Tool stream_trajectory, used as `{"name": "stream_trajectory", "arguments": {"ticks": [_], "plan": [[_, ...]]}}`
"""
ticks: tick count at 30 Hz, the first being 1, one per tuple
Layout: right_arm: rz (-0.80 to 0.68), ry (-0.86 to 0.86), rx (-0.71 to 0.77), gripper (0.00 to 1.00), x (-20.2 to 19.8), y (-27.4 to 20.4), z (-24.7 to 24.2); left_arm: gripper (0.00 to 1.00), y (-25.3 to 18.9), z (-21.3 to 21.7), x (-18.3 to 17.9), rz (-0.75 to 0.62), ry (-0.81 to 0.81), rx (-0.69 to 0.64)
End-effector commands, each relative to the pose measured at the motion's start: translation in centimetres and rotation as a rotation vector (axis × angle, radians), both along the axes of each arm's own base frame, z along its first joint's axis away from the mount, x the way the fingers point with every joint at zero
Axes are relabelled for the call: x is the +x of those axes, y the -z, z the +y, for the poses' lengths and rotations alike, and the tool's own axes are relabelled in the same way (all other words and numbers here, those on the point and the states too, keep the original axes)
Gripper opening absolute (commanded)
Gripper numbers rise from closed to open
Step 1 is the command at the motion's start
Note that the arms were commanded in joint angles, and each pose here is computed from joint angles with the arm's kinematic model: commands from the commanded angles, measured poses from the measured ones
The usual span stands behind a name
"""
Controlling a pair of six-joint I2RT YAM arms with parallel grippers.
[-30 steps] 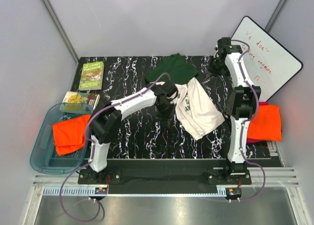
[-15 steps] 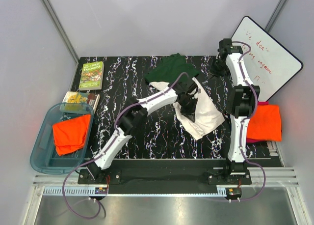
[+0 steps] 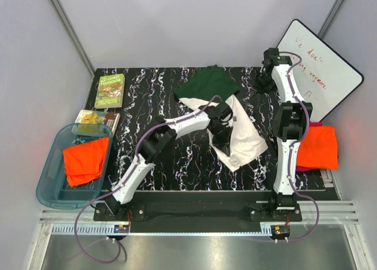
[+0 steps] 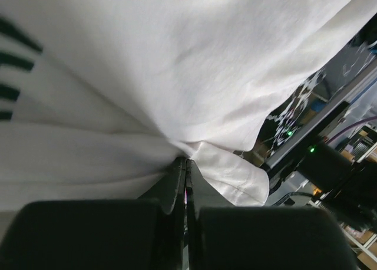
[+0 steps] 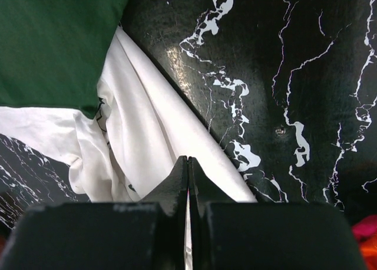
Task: Fold and stack the t-shirts
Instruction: Fold the tshirt
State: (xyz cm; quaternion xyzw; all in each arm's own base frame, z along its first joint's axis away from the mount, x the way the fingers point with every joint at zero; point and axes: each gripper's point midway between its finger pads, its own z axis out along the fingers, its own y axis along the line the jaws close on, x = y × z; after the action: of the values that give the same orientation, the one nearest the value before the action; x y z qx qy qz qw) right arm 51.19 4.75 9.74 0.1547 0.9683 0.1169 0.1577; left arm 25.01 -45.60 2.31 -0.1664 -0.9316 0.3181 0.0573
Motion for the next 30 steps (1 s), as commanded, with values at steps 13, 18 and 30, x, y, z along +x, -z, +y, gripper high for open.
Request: {"name": "stream_trajectory", "arguments": {"ticks": [13,18,30], "plan": [[0.024,-0.154,0.043,0.01,-2.0,0.1,5.9,0.00,1.7,22.6,-10.0,0.085,0.125,0.549],[0.020,-0.248,0.055,0.01,-1.9,1.4,11.9,0.00,-0.2,24.5,-10.8,0.033,0.133,0.567],[-0.045,-0.245,0.122,0.01,1.3,3.7,17.5,0.00,-10.0,21.7,-3.0,-0.380,-0.020,0.429]]}}
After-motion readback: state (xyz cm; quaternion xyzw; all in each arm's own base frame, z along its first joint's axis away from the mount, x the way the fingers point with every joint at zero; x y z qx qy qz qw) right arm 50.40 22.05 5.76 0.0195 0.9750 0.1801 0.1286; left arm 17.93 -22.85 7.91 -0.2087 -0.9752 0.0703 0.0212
